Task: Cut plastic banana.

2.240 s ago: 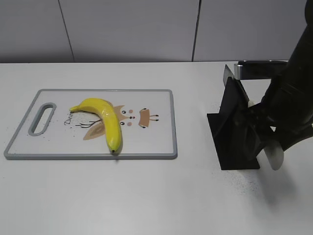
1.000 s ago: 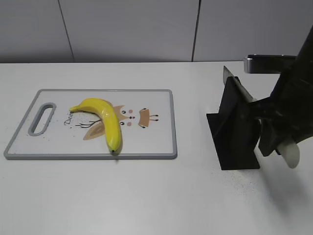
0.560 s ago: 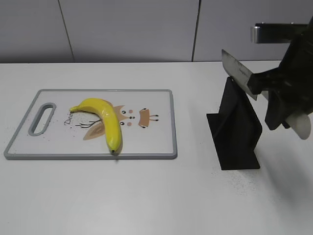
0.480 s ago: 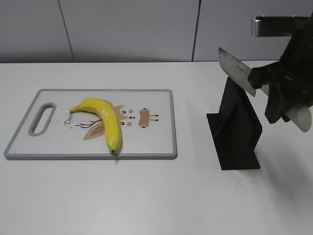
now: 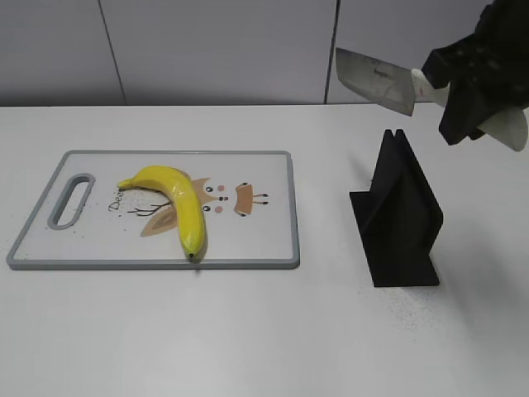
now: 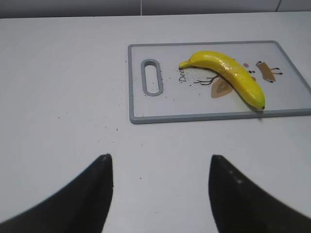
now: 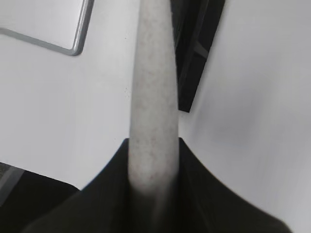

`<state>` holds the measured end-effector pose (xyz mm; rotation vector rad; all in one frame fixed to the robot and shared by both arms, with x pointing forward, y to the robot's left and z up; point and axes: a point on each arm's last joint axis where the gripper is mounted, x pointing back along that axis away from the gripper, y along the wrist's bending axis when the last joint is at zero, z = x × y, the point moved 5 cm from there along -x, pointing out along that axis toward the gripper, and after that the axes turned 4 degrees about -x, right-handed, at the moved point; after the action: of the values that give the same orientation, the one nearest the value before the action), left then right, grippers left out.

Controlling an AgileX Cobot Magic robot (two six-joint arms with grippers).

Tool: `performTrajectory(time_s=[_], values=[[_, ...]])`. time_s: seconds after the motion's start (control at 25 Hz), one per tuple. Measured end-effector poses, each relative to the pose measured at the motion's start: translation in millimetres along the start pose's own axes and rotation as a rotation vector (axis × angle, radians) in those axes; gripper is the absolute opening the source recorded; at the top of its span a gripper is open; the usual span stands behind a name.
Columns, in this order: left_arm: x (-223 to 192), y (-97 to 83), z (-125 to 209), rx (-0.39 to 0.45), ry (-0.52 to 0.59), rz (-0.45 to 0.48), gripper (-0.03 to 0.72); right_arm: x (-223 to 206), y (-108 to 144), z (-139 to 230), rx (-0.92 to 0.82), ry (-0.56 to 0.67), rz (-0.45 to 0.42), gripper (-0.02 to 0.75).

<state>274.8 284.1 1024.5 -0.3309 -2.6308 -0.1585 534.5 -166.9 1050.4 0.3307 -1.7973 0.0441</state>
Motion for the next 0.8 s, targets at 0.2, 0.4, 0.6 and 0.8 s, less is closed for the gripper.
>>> performTrajectory(time_s=[0.2,0.4,0.6,0.8], values=[[0.0,0.0,-0.2,0.0,-0.001,0.0,0.589,3.4,0.7,-2.8,0.279,-0.014,0.001,0.162],[1.7,0.5,-4.6,-0.001,-0.028,-0.004,0.589,3.4,0.7,-2.7,0.648,-0.013,0.003,0.162],[-3.9,3.7,-26.2,-0.004,-0.022,-0.006,0.589,4.5,2.0,-10.7,0.826,-0.06,0.017,0.162],[-27.1,9.7,-53.9,-0.084,0.024,-0.007,0.589,-3.2,5.2,-26.3,0.877,-0.039,0.001,0.162]])
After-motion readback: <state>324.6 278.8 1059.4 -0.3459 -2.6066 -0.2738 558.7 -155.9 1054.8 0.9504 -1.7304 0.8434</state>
